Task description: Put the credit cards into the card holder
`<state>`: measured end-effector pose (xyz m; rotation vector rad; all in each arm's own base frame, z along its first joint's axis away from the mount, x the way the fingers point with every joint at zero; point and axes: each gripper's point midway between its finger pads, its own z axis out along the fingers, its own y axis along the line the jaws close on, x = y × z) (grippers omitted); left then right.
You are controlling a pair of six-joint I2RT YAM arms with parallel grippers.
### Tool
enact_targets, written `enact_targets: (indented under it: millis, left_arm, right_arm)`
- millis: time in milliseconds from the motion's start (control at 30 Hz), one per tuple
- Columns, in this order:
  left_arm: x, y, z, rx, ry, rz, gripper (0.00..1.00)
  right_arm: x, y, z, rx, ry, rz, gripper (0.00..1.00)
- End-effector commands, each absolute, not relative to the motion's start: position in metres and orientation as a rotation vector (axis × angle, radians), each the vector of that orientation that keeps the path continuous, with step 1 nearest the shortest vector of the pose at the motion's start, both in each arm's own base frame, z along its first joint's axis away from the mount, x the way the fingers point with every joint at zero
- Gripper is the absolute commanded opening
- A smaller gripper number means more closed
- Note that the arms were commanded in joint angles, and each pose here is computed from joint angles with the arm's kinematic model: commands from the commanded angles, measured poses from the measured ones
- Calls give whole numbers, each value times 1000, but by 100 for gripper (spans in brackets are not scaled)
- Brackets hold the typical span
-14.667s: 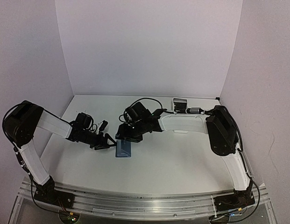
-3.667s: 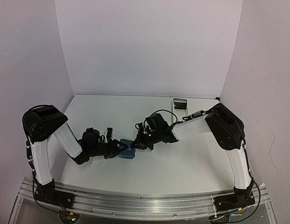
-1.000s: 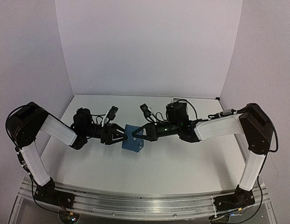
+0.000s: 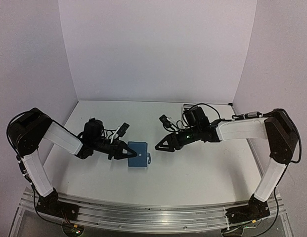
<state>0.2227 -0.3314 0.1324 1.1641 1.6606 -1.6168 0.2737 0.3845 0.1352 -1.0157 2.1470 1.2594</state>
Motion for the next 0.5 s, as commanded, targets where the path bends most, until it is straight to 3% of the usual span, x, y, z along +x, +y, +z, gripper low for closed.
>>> enact_targets:
  millis: [0, 167, 367, 467]
  left_arm:
    - [245, -330, 84, 808, 2088, -1596, 0]
    - [243, -325, 46, 556, 2330, -1646, 0]
    - [248, -314, -8, 366, 2594, -1489, 0]
    - [248, -300, -35, 290, 2729, -1337, 9]
  right_arm:
    - [280, 384, 101, -772, 2370, 1265, 49]
    - [278, 383, 77, -606, 2508, 1254, 39]
    - [264, 390, 56, -536, 2613, 1301, 32]
    - [256, 398, 44, -537, 2656, 1322, 30]
